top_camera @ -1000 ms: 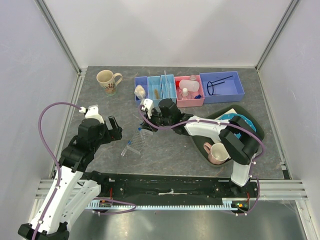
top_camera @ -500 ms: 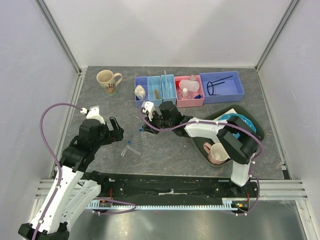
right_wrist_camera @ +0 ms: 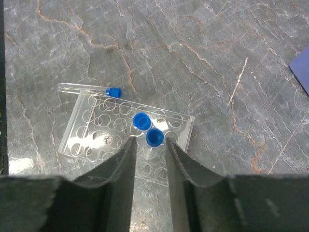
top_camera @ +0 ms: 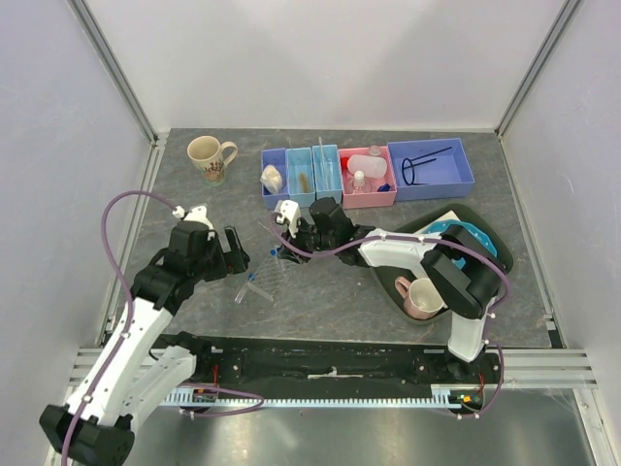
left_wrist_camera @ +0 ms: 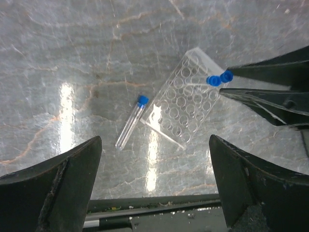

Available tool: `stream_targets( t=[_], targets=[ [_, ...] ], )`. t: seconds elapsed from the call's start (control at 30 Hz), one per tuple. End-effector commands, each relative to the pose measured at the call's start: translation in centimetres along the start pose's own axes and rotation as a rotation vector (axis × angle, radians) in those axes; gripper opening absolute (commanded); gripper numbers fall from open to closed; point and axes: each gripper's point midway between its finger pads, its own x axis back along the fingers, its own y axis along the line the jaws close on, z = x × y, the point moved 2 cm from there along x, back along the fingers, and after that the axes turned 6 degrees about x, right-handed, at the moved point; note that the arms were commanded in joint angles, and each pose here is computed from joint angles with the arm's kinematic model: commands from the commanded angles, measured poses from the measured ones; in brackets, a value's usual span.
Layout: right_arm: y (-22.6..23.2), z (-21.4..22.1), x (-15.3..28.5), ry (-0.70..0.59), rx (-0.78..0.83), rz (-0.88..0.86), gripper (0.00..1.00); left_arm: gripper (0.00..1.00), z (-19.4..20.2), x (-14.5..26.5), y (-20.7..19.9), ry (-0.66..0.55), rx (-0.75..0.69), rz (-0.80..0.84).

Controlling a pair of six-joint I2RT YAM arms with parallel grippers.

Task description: Organize the chemistry lab equipment

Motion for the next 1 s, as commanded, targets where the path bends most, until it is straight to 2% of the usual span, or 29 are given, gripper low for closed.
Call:
stream_targets(
  t=[0.0, 0.13, 0.17, 0.3, 0.33, 0.47, 0.5, 0.73, 0.97],
  targets=[
    [-0.5, -3.5, 2.3, -0.070, 0.060, -0.013, 0.41, 0.98, 0.1, -0.1, -1.3, 0.067, 0.038, 0.030],
    [-1.5, -5.2, 4.6, -0.114, 0.063, -0.027, 0.48, 0.96, 0.5, -0.8, -1.3, 0.160, 0.020, -0.013],
    [-1.6, -5.6, 5.0, -0.122, 0.076, -0.032, 0.54, 0.96, 0.6, -1.0, -1.2, 0.180, 0.016, -0.027],
    [-1.7, -7.1, 7.5, -0.158, 0.118, -0.072, 0.63, 0.94, 2.0, -1.2, -0.2, 0.299, 0.015, -0.117],
    [-2.1, -7.3, 8.0, -0.166, 0.121, -0.064, 0.63, 0.94, 2.4, -1.4, 0.1, 0.328, 0.015, -0.138],
    [-3.1, -7.7, 9.5, -0.198, 0.101, -0.055, 0.64, 0.79, 4.4, -2.3, 1.6, 0.460, 0.005, -0.234],
    [-3.2, -8.1, 9.8, -0.217, 0.086, -0.057, 0.64, 0.78, 4.8, -2.6, 1.8, 0.479, 0.004, -0.248],
    [-3.9, -8.6, 11.4, -0.267, 0.050, -0.072, 0.64, 0.66, 7.8, -4.9, 1.8, 0.654, 0.008, -0.246],
    [-3.7, -8.7, 11.8, -0.282, 0.047, -0.084, 0.64, 0.64, 7.8, -8.0, 2.2, 0.704, -0.027, -0.304]
  ],
)
